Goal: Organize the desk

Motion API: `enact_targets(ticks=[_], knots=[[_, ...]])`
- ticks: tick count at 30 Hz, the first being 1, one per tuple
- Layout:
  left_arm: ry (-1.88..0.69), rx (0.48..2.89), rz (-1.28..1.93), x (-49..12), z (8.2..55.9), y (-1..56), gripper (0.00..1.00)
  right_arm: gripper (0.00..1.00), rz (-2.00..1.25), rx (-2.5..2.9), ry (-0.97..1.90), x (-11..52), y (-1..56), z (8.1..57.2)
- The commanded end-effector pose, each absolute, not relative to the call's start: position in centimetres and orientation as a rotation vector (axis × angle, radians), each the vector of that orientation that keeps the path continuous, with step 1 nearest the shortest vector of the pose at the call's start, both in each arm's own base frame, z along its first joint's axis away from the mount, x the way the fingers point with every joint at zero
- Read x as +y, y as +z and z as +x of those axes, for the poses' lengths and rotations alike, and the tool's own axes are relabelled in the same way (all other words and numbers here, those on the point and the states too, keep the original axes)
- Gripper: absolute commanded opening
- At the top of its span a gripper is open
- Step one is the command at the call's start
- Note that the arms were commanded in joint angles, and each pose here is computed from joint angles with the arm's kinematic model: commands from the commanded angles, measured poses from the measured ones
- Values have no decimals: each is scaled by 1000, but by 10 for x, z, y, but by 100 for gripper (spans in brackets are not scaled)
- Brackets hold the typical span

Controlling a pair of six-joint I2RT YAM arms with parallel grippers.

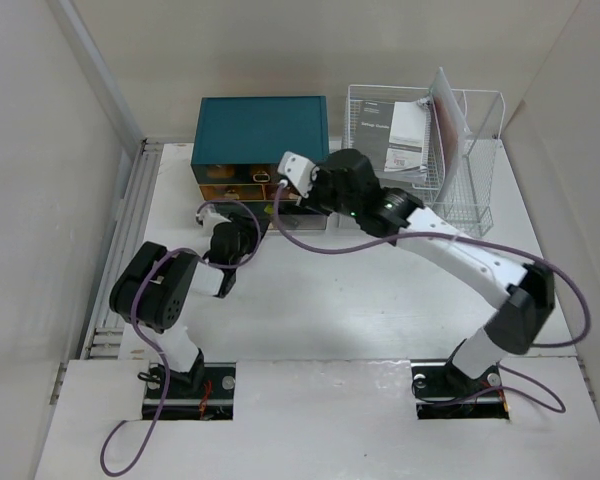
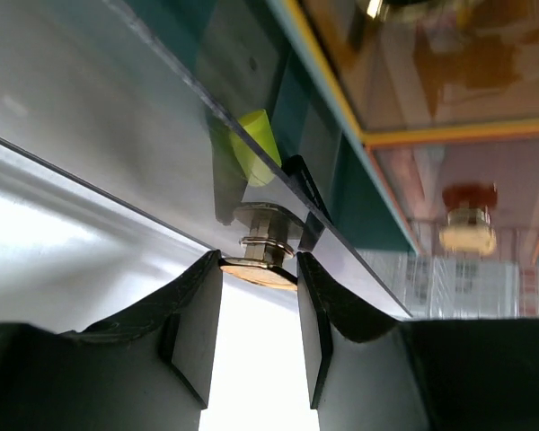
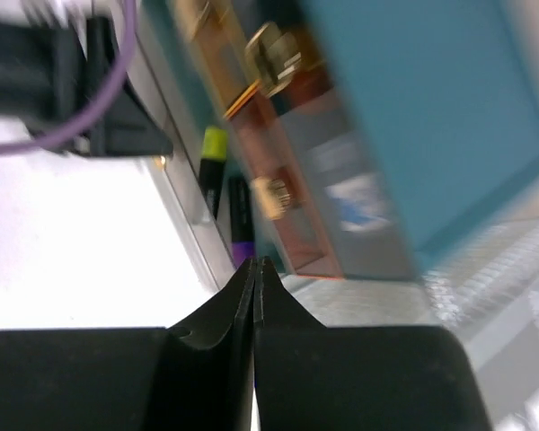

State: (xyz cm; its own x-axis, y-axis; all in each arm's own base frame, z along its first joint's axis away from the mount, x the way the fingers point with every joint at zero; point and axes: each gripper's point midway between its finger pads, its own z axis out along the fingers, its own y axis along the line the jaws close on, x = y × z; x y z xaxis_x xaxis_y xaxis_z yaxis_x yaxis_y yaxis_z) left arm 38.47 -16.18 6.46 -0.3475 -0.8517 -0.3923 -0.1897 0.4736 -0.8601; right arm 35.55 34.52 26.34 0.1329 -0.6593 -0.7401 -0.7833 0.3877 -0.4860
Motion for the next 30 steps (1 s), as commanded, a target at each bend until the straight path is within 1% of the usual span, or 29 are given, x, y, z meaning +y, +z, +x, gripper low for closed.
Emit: enact_targets(ticks=[1, 4, 5, 7, 8, 9, 13, 14, 18, 19, 21, 22, 23, 24, 25, 26, 27, 28, 29, 30], knots=[[-972, 1755, -776, -179, 413, 103, 2, 0, -1152, 1481, 205, 336, 318, 348], [-933, 1788, -776, -177, 423, 96, 2, 0, -1125, 1474, 207, 323, 326, 341], [-937, 1765, -776, -176, 431, 106, 2, 0, -1119, 1466, 208, 322, 330, 339], [-920, 1804, -774, -178, 434, 94, 2, 0, -1116, 1476, 214, 317, 326, 334], [-933, 1782, -766, -180, 441, 104, 3, 0, -1108, 1482, 207, 313, 326, 338], [-913, 1805, -762, -181, 442, 97, 3, 0, -1108, 1482, 207, 311, 325, 335], [-904, 1831, -754, -184, 448, 90, 11, 0, -1091, 1496, 206, 301, 324, 337], [-911, 1818, -750, -185, 451, 96, 18, 0, -1092, 1485, 217, 301, 328, 334], [-901, 1827, -743, -187, 455, 93, 35, 0, -1086, 1503, 225, 295, 322, 336], [-889, 1831, -752, -184, 454, 89, 49, 0, -1083, 1505, 226, 293, 322, 338], [-894, 1821, -748, -183, 450, 93, 63, 0, -1083, 1507, 242, 293, 320, 335], [-890, 1828, -751, -181, 443, 88, 67, 0, -1084, 1507, 247, 291, 320, 336], [-903, 1814, -755, -180, 440, 90, 77, 0, -1082, 1492, 257, 291, 326, 333], [-924, 1792, -763, -178, 435, 98, 82, 3, -1087, 1499, 262, 289, 324, 333], [-931, 1780, -759, -177, 430, 100, 86, 15, -1094, 1495, 272, 289, 323, 330], [-934, 1786, -772, -176, 416, 93, 89, 21, -1104, 1488, 289, 289, 325, 326], [-937, 1782, -770, -173, 409, 93, 97, 30, -1107, 1499, 304, 290, 323, 324], [-967, 1754, -758, -177, 400, 106, 100, 36, -1105, 1496, 304, 287, 326, 321], [-952, 1769, -778, -172, 383, 95, 100, 48, -1107, 1487, 313, 286, 330, 317], [-963, 1765, -768, -173, 375, 97, 100, 56, -1095, 1483, 307, 281, 335, 317]])
